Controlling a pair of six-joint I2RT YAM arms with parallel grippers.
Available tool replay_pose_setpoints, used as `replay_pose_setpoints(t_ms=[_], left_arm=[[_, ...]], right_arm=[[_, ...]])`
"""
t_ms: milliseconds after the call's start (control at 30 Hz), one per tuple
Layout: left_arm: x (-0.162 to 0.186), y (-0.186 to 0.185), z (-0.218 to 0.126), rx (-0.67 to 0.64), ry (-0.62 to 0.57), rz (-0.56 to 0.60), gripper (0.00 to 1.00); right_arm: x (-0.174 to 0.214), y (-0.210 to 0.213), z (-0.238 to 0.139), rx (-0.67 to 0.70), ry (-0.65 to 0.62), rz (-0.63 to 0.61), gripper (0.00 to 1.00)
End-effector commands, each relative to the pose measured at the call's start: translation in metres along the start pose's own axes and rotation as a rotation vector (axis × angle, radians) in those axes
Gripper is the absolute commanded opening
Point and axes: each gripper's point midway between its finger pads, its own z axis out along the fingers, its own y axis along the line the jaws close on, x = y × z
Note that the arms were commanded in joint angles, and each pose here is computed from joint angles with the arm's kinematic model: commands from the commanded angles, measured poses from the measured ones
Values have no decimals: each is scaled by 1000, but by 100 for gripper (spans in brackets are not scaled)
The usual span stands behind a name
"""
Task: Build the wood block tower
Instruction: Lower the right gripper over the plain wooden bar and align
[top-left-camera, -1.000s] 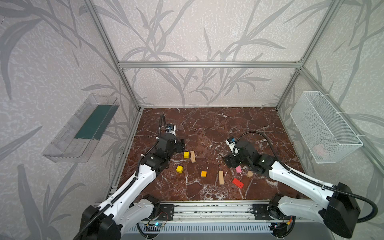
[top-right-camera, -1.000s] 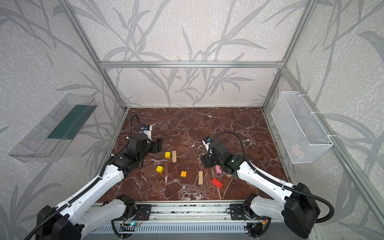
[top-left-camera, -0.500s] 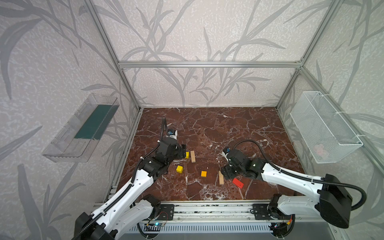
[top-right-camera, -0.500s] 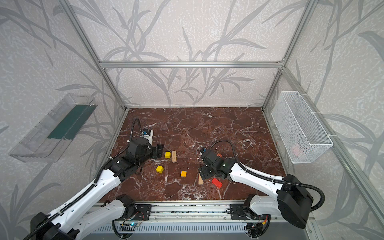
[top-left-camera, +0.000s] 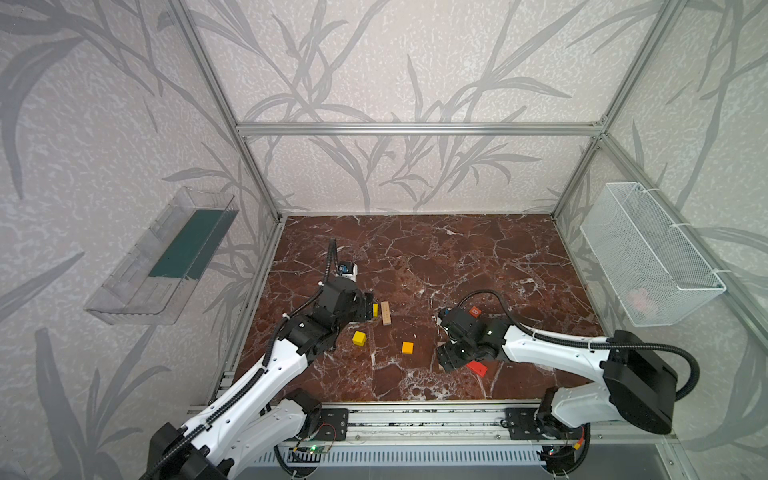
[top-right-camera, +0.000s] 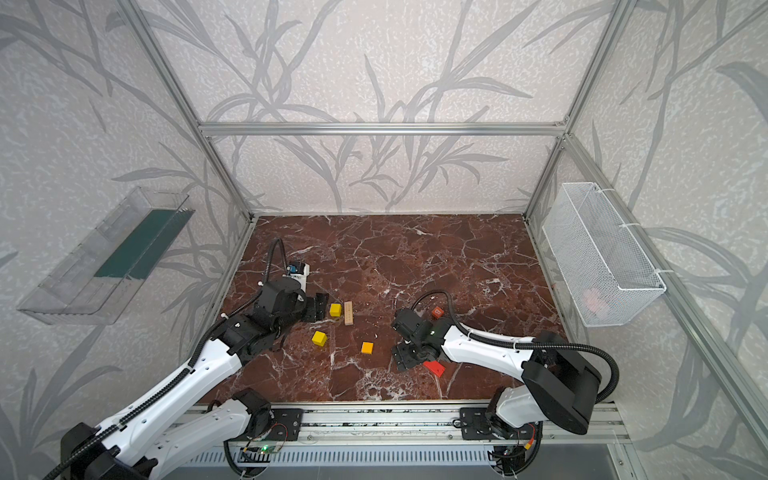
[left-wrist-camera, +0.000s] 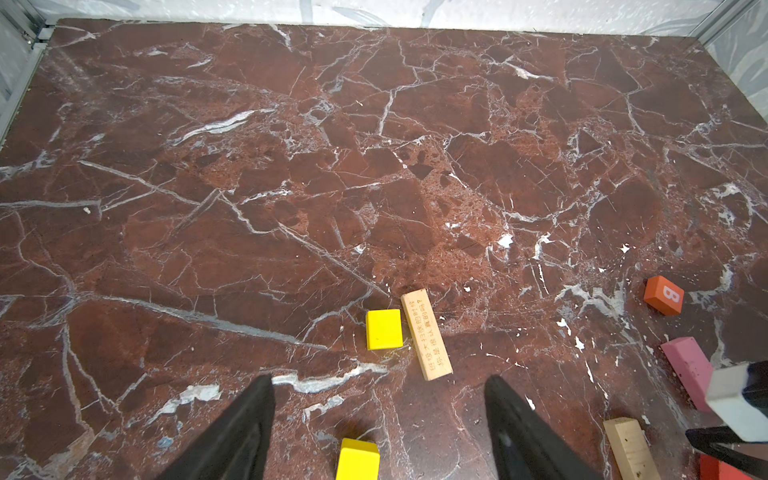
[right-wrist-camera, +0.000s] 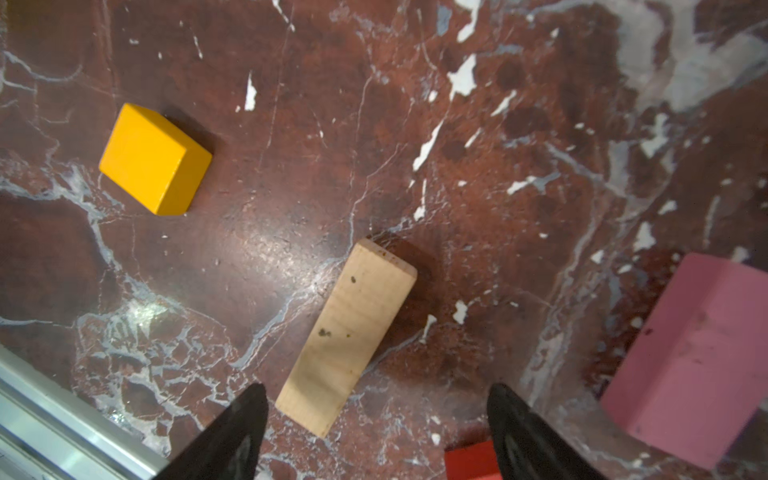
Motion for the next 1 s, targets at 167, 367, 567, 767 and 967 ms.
replay_pose_setpoints(t_ms=[167,367,567,767,967], left_arm=[[-1,3,-6,-23,1,-6,77],[-1,5,-6,-36,-2,-13,76],[1,6,-6,-41,3,-12,76],[3,9,-7,-56,5,-7,76],[2,9,-8,-57,2,-5,76]], right_arm=[[7,29,5,-112,62,26,80],[11,45,12,-186,104,38,70],[9,64,18,-273,139,50,53],[5,79,23,-337,161,67,48],[-8,83,19,-331,124,69,49]])
